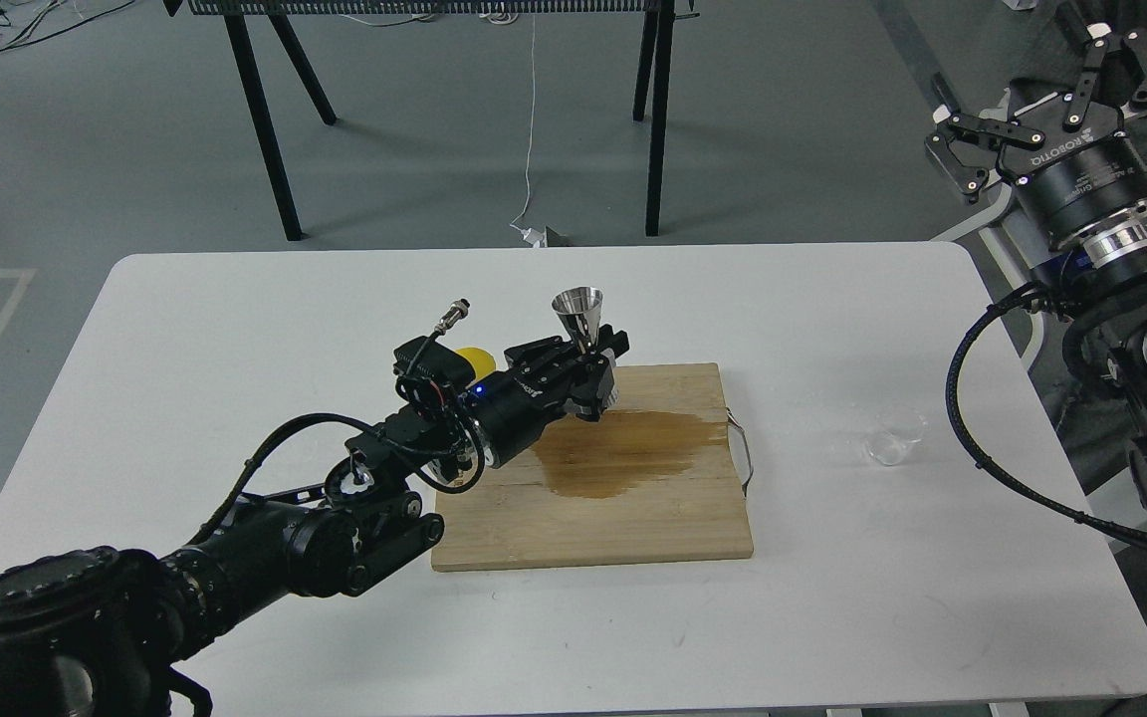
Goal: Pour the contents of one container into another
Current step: 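Carry the jigger over the cutting board and lower it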
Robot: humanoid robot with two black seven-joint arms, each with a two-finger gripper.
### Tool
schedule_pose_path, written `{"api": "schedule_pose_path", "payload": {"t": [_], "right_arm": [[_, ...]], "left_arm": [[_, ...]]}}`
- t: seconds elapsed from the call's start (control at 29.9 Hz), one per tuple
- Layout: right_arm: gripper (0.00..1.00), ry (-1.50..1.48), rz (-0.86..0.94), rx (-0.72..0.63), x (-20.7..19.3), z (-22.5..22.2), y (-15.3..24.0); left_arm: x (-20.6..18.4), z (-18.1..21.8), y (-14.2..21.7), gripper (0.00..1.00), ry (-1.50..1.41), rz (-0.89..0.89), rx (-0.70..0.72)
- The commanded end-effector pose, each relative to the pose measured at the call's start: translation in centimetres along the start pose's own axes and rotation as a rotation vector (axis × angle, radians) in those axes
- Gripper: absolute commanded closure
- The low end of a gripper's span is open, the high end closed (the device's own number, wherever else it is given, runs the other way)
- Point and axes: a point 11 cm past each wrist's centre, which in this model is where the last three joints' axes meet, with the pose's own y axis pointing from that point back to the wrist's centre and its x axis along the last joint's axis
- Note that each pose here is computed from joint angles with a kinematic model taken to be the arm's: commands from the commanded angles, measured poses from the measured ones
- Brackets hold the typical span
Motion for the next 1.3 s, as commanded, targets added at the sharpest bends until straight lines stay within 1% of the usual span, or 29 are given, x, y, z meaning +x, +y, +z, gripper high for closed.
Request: {"api": "schedule_pose_path", "payload": {"t": [0.0, 0.13, 0.27, 0.47, 0.74, 0.87, 1.07, 1.27], "right_arm": [[0.01, -0.001, -0.003, 0.001, -0.1, 0.0, -0.1], [0.01, -0.002, -0.003, 0.001, -0.1, 0.0, -0.1], [0.01, -0.007, -0.003, 0.0, -0.1, 0.2, -0.1], [0.01, -0.009, -0.002, 0.0, 0.0, 0.3, -0.1], [0.01, -0.003, 0.011, -0.005, 0.4, 0.3, 0.3], [0.01, -0.002, 0.019, -0.026, 0.7, 1.0, 0.3], [0.01, -0.002, 0.023, -0.029, 0.8, 1.1, 0.4], [0.01, -0.008, 0.021, -0.032, 0.8, 1.4, 0.3]], "left_arm": [[-0.8, -1.4, 1.0, 0.87, -0.016, -0.007, 0.046], [-1.8, -3.6, 2.5, 0.87, -0.039, -0.044, 0.116], [-2.0, -3.9, 2.8, 0.87, -0.042, -0.05, 0.129], [-2.4, -3.3, 2.7, 0.87, -0.025, -0.049, 0.115], [-2.3, -0.2, 1.5, 0.87, 0.024, -0.019, 0.029], [-2.2, 0.9, 1.1, 0.87, 0.037, -0.01, -0.005], [-3.5, 1.1, 1.6, 0.86, 0.036, -0.064, -0.015], [-4.3, 1.1, 2.0, 0.83, 0.032, -0.088, -0.013]]}}
